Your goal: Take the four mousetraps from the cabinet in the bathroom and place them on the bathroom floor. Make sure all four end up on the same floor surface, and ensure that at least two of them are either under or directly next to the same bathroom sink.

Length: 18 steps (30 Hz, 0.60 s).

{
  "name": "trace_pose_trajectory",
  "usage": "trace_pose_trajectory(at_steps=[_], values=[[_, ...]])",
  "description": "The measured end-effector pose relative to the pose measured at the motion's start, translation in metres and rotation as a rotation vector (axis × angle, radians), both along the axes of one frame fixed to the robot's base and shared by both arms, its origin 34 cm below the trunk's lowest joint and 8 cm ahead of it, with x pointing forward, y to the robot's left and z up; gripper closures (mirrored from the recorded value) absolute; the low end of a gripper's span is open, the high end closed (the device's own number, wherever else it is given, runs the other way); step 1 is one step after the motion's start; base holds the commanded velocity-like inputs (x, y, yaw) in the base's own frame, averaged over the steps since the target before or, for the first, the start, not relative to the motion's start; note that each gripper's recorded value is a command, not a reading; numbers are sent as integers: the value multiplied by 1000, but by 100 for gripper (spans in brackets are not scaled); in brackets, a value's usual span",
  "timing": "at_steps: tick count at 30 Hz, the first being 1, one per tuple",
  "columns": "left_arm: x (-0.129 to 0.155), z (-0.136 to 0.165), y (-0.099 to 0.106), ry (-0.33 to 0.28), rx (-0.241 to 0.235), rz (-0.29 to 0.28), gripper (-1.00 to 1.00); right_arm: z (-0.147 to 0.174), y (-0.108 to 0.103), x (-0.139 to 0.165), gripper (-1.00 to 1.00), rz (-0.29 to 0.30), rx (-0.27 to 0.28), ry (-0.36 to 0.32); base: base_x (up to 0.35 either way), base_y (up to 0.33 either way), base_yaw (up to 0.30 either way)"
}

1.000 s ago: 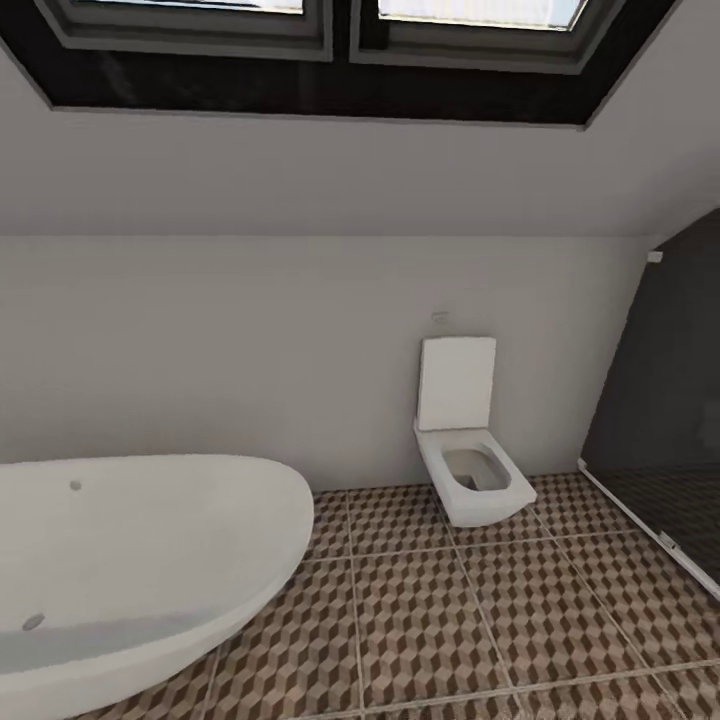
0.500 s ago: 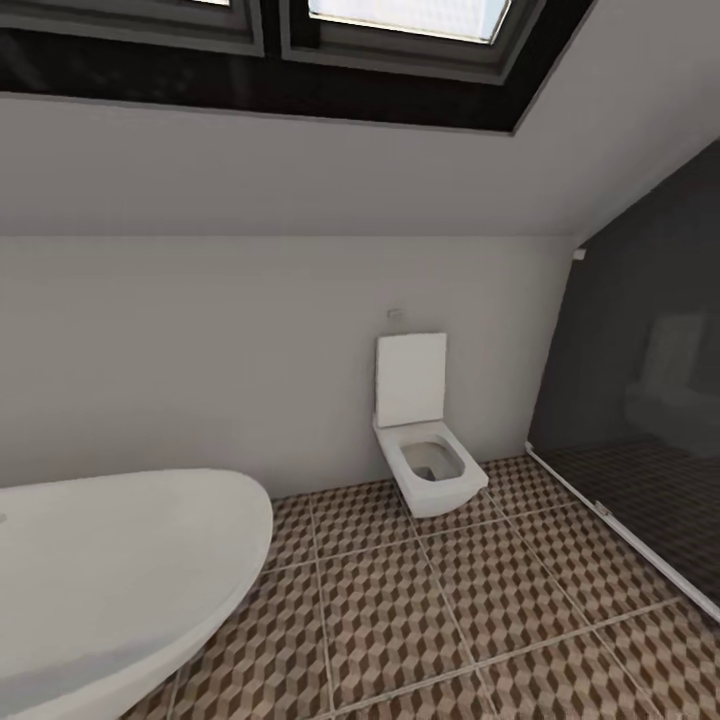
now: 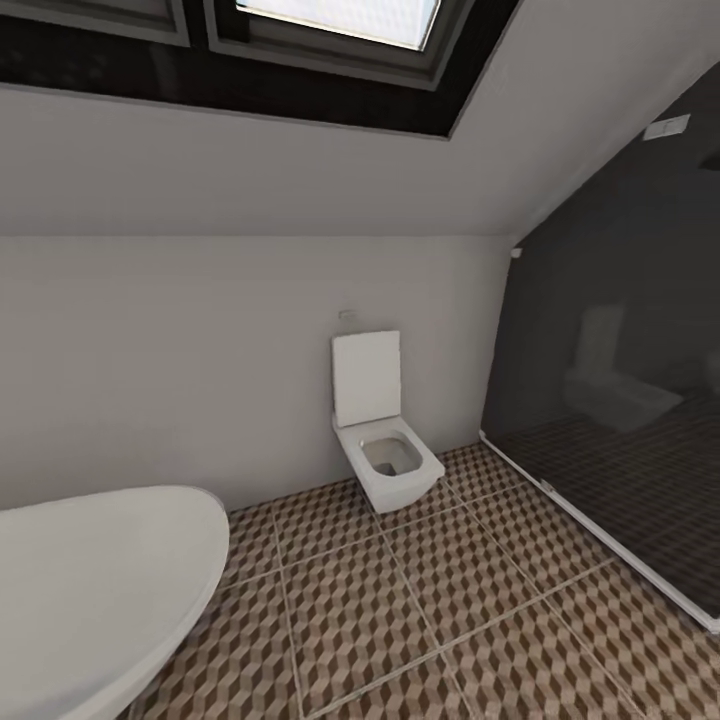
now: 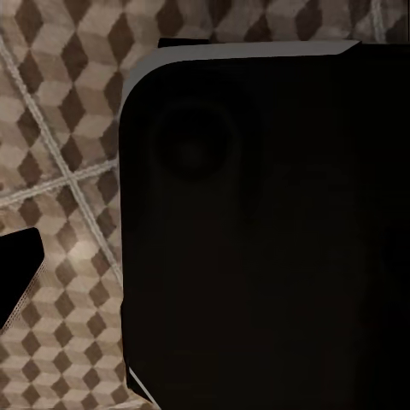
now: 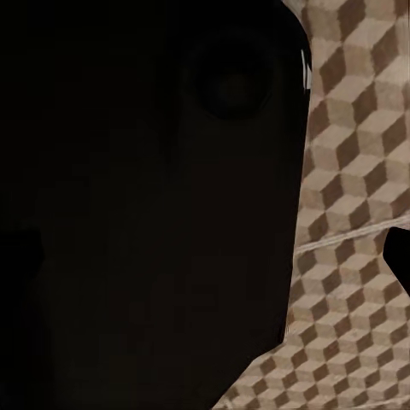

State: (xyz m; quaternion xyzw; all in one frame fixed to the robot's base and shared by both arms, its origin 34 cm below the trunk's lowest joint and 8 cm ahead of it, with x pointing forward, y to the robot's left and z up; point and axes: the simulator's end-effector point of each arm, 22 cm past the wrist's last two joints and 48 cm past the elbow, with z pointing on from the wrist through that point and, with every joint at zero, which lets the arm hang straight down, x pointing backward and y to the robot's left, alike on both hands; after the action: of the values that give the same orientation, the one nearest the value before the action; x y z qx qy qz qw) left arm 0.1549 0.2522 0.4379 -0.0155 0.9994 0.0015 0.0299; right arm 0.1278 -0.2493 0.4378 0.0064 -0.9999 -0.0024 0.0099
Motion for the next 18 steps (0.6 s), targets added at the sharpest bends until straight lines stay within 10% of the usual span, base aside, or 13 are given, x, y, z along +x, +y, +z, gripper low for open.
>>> trace_pose_trajectory(at_steps=[18], values=[[0, 0, 2, 1, 5, 42, -100, 0, 0, 4, -100, 9, 1, -18, 0, 0, -293]])
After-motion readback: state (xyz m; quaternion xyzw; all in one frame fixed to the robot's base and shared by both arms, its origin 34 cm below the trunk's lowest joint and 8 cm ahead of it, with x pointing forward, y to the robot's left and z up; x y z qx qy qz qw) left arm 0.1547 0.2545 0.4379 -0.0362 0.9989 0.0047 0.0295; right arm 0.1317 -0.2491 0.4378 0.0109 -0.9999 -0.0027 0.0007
